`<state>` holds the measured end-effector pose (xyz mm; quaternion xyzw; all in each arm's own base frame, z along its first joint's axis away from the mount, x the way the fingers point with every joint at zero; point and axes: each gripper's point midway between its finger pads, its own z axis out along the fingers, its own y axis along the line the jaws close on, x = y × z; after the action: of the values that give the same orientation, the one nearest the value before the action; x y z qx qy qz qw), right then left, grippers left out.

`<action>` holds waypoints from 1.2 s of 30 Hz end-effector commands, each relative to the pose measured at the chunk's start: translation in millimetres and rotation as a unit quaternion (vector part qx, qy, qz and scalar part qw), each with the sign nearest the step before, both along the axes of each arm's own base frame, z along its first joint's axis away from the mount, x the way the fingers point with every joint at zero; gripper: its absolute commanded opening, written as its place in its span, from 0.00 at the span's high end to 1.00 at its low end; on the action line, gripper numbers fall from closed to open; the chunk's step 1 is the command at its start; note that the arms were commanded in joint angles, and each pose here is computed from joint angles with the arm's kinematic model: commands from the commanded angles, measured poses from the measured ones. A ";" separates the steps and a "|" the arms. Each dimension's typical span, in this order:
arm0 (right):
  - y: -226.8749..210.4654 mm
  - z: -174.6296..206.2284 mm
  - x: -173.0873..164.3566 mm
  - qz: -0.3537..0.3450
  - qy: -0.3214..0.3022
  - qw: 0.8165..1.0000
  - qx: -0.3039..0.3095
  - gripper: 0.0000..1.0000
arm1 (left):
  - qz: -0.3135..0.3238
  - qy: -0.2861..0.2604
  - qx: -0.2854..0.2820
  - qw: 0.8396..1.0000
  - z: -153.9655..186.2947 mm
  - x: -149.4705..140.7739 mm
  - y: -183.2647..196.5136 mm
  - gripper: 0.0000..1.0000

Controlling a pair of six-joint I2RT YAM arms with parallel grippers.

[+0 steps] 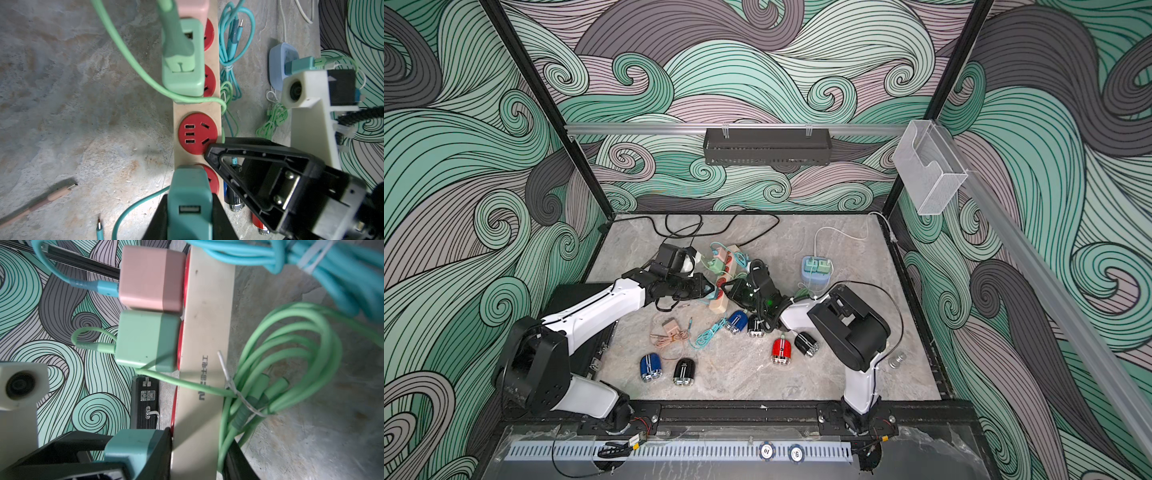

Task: Unplug the electric shaver
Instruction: Remove the plug from the socket.

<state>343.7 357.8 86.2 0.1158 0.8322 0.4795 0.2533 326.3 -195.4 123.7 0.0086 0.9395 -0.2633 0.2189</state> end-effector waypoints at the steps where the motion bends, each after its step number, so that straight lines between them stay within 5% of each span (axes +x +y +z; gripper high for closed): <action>1: -34.6 -11.4 30.1 -0.080 -0.020 0.996 -0.019 0.86 | 0.008 0.011 -0.026 1.000 13.5 -7.5 13.6 1.00; 5: -33.9 -9.5 30.0 -0.080 -0.019 0.997 0.002 0.86 | 0.018 0.018 -0.025 0.999 7.1 -7.4 21.5 1.00; 26: -47.8 -18.9 33.4 -0.095 -0.017 0.984 -0.147 0.87 | -0.036 0.000 0.014 0.999 15.8 -21.1 -11.0 1.00; 32: -55.3 -21.5 31.9 -0.104 -0.025 0.979 -0.175 0.88 | -0.011 0.015 -0.026 0.999 28.5 -15.2 -14.7 1.00; 36: -49.9 -17.9 33.5 -0.102 -0.036 0.986 -0.131 0.88 | 0.001 0.020 -0.059 0.998 36.6 -8.9 -9.0 1.00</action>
<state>346.4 358.2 94.6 0.0944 0.8556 0.4275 0.2763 323.1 -198.9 129.8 -0.0065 0.9392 -0.2679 0.2147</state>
